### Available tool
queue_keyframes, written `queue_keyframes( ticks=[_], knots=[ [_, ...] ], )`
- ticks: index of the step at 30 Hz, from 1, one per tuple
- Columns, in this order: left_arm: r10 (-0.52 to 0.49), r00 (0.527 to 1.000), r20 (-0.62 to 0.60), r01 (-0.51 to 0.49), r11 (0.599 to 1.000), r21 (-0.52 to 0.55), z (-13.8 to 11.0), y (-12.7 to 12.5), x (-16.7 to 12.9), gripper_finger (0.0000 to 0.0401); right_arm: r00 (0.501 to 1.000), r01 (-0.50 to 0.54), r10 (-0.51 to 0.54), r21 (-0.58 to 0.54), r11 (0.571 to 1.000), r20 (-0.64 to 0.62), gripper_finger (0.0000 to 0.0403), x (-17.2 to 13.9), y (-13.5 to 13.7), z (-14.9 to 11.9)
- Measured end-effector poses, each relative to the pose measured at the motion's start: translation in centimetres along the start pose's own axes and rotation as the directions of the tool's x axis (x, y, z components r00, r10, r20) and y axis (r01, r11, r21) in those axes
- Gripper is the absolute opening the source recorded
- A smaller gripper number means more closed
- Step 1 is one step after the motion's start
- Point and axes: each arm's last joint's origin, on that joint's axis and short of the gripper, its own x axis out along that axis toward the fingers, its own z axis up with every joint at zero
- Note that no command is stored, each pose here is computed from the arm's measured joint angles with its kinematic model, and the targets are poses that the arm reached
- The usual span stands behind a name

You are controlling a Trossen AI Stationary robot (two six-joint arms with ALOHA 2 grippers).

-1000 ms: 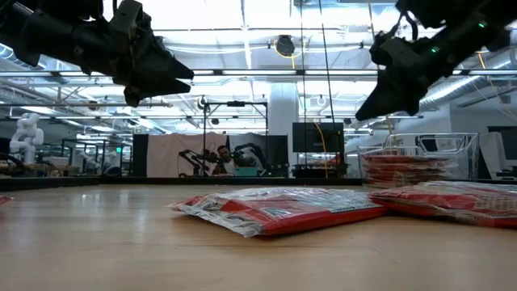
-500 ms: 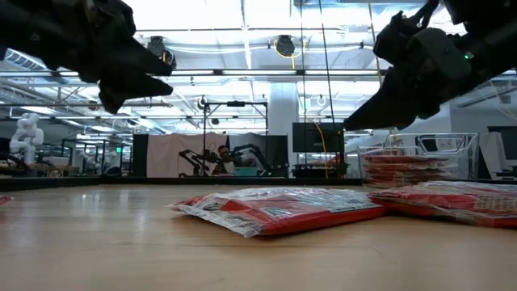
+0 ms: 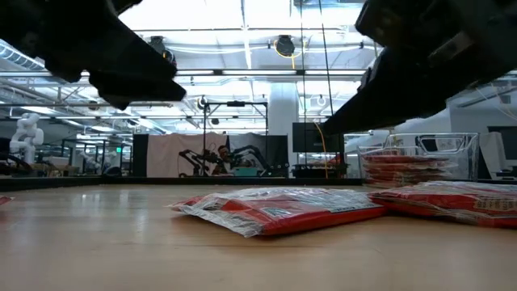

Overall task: Sort popcorn bags into baskets
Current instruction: Put the red popcorn bag into the transparent bin

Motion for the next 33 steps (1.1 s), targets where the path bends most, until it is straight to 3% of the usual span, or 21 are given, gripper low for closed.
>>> queue_keyframes(
  ticks=[4, 10, 15, 20, 25, 33],
  knots=[
    [0.028, 0.997, -0.078, -0.018, 0.992, 0.126, -0.1, -1.7, 2.1, 0.0206, 1.0, -0.018, 0.018, -0.026, 0.999, -0.018, 0.0014, 0.4, 1.4, -0.1],
    [0.073, 0.968, -0.241, 0.008, 0.948, 0.319, -0.8, -3.3, 4.0, 0.0269, 0.999, -0.043, 0.042, -0.036, 0.998, -0.033, 0.0029, 0.5, 2.9, -0.4],
    [0.15, 0.924, -0.351, 0.009, 0.911, 0.413, -2.0, -2.5, 4.3, 0.0278, 0.998, -0.056, 0.055, -0.029, 0.998, -0.033, 0.005, 0.2, 3.3, -0.6],
    [0.159, 0.9, -0.407, 0.031, 0.906, 0.422, -1.9, -1.2, 4.8, 0.0249, 0.998, -0.058, 0.057, -0.01, 0.998, -0.03, 0.0065, 0.2, 3.3, -0.6],
    [0.08, 0.882, -0.465, 0.117, 0.918, 0.379, -1.5, -0.2, 5.5, 0.0218, 0.999, -0.048, 0.047, -0.01, 0.999, -0.026, 0.0068, 0.3, 3.2, -0.5],
    [-0.007, 0.882, -0.471, 0.149, 0.953, 0.265, -1.1, 0.8, 6.6, 0.0198, 0.997, -0.037, 0.034, -0.036, 0.999, -0.067, 0.0068, 0.3, 3.1, -0.9]
  ],
)
